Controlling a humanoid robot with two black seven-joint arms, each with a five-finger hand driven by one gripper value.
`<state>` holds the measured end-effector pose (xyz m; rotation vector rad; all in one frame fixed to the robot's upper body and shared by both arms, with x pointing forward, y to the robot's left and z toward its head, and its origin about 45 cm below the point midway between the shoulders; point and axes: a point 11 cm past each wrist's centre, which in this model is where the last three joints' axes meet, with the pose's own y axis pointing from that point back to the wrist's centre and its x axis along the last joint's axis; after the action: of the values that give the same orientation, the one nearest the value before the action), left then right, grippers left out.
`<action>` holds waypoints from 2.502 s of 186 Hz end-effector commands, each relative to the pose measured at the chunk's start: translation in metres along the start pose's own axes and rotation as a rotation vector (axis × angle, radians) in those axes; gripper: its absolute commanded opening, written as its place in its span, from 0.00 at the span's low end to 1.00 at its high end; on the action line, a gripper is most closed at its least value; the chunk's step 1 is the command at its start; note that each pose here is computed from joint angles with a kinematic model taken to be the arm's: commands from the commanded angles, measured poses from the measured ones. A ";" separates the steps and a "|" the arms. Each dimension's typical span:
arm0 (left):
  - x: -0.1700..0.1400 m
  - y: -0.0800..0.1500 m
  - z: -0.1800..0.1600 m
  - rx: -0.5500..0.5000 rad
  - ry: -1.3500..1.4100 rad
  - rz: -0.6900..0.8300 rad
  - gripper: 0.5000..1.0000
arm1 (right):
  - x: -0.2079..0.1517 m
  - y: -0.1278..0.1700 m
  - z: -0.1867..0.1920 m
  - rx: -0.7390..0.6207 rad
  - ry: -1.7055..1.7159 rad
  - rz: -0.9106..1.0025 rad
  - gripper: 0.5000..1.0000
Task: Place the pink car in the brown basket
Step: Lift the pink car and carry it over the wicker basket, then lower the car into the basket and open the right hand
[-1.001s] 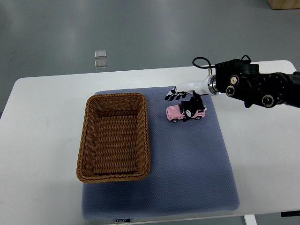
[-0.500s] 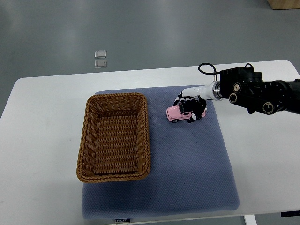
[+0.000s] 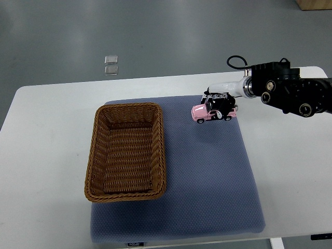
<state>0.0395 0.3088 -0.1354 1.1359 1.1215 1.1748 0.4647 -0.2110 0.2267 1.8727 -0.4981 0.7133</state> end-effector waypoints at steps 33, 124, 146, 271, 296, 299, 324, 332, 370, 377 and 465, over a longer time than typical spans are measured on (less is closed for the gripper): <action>0.000 0.000 0.000 -0.001 0.001 0.000 1.00 | 0.049 0.034 -0.041 0.118 -0.022 0.047 0.00; 0.000 0.000 0.000 0.000 -0.002 0.000 1.00 | 0.011 -0.022 -0.207 0.371 0.002 -0.069 0.00; -0.001 0.000 0.000 0.000 -0.002 -0.003 1.00 | 0.010 -0.030 -0.194 0.338 -0.019 -0.054 0.00; -0.002 0.000 0.000 0.000 -0.004 -0.005 1.00 | -0.006 -0.049 -0.153 0.260 -0.107 -0.034 0.00; -0.004 0.000 0.000 0.000 -0.005 -0.012 1.00 | -0.006 -0.048 -0.155 0.267 -0.115 -0.038 0.00; -0.004 0.000 0.000 0.000 -0.005 -0.011 1.00 | -0.006 -0.048 -0.156 0.270 -0.117 -0.039 0.01; -0.004 0.000 0.000 0.001 -0.005 -0.011 1.00 | -0.007 -0.046 -0.165 0.297 -0.115 -0.051 0.03; -0.004 0.000 0.000 0.001 -0.005 -0.012 1.00 | -0.009 -0.045 -0.170 0.309 -0.113 -0.059 0.04; -0.004 0.000 0.000 0.001 -0.005 -0.014 1.00 | -0.022 -0.042 -0.186 0.369 -0.157 -0.112 0.14; -0.004 0.000 0.000 0.001 -0.005 -0.014 1.00 | -0.025 -0.042 -0.187 0.372 -0.157 -0.120 0.16; -0.003 0.000 0.000 0.002 -0.007 -0.009 1.00 | -0.057 -0.051 -0.178 0.378 -0.208 -0.167 0.60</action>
<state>0.0392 0.3045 -0.1355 1.1316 1.1232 1.1593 0.4123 -0.0248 0.2126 2.3267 -0.3483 0.5440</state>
